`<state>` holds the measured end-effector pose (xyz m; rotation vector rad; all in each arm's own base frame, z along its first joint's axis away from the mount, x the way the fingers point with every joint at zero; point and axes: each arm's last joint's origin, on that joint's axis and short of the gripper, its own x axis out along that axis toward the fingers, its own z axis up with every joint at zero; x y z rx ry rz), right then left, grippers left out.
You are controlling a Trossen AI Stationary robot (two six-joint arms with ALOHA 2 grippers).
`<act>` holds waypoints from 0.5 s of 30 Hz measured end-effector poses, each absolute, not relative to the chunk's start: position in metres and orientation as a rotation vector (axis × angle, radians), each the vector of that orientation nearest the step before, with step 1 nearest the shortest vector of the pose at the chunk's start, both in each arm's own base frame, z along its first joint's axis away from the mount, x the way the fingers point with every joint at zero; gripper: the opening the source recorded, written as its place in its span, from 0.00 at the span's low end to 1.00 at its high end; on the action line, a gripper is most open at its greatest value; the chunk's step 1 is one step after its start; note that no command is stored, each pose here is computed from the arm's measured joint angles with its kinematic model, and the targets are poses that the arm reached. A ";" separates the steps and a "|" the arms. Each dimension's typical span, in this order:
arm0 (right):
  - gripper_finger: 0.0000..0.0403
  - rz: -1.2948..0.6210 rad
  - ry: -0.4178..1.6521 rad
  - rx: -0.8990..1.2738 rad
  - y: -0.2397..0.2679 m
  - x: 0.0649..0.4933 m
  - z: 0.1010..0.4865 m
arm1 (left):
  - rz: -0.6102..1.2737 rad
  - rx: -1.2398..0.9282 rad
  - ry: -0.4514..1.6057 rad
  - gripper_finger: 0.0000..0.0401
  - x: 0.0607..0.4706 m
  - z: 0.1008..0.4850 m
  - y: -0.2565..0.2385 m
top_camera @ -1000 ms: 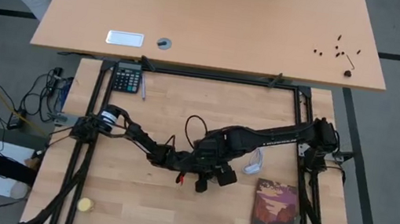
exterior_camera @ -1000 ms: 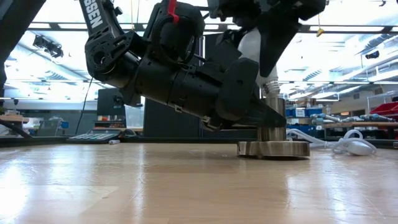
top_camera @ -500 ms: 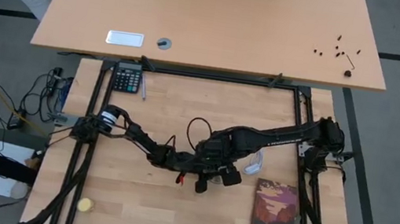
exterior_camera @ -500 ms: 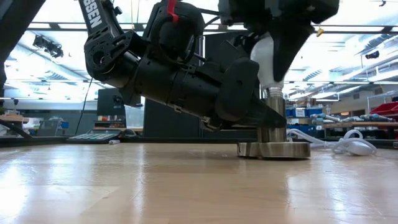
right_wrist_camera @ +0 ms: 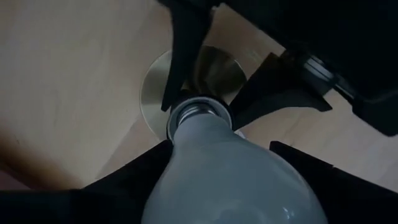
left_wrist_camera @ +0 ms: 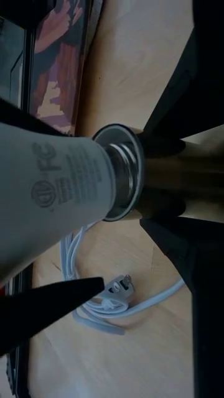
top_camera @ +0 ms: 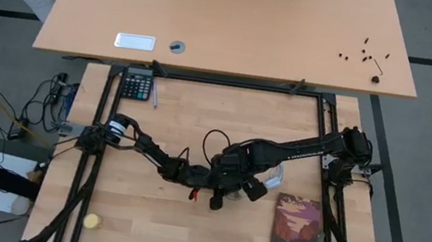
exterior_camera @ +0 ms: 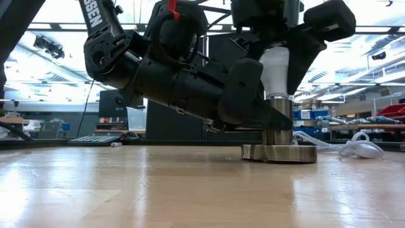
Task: Screw lightbulb
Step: Insert the lightbulb into the lamp socket
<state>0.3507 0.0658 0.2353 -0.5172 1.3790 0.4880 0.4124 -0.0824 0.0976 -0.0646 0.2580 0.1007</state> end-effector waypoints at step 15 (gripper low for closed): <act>0.67 0.356 1.387 -0.532 0.084 0.348 0.235 | 0.104 -0.088 0.255 0.47 0.412 0.098 -0.082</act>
